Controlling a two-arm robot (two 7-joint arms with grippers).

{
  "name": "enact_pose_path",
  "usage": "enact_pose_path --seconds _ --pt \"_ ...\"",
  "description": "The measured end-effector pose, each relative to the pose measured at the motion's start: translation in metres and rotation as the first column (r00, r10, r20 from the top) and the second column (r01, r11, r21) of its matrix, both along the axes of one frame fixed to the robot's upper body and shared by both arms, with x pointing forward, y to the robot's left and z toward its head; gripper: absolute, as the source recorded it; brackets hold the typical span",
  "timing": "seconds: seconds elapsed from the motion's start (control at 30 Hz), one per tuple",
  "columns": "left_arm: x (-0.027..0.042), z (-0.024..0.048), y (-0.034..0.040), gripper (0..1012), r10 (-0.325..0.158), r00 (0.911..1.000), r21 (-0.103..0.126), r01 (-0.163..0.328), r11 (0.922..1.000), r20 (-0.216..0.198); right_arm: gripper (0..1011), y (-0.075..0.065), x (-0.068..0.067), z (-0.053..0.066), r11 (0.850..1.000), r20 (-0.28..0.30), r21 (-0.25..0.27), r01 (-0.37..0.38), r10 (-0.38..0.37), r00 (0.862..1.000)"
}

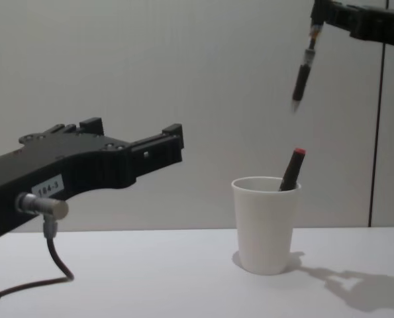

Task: Place the pen into the pen holder.

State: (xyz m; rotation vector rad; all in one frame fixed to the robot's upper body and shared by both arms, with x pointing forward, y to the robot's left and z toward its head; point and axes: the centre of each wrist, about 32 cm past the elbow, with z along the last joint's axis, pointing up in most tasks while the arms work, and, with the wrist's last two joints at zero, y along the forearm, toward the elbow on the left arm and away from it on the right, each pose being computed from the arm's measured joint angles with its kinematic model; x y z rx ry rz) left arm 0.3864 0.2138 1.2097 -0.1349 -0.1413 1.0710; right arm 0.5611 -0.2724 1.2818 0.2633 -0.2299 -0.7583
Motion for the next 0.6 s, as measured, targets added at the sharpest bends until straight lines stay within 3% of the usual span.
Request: enact_pose_path --seconds 0.3,0.6 --pt "0.0 0.0 0.0 1001 0.0 1.0 0.0 0.0 1.0 0.0 135 0.0037 -0.0059 0.0008 0.992 0.032 -0.097 0.087 -0.084 0.996" --pt "0.0 0.0 0.0 1001 0.0 1.0 0.0 0.0 1.0 0.0 135 0.0079 -0.0035 -0.005 0.985 0.031 -0.14 0.097 -0.093 0.995"
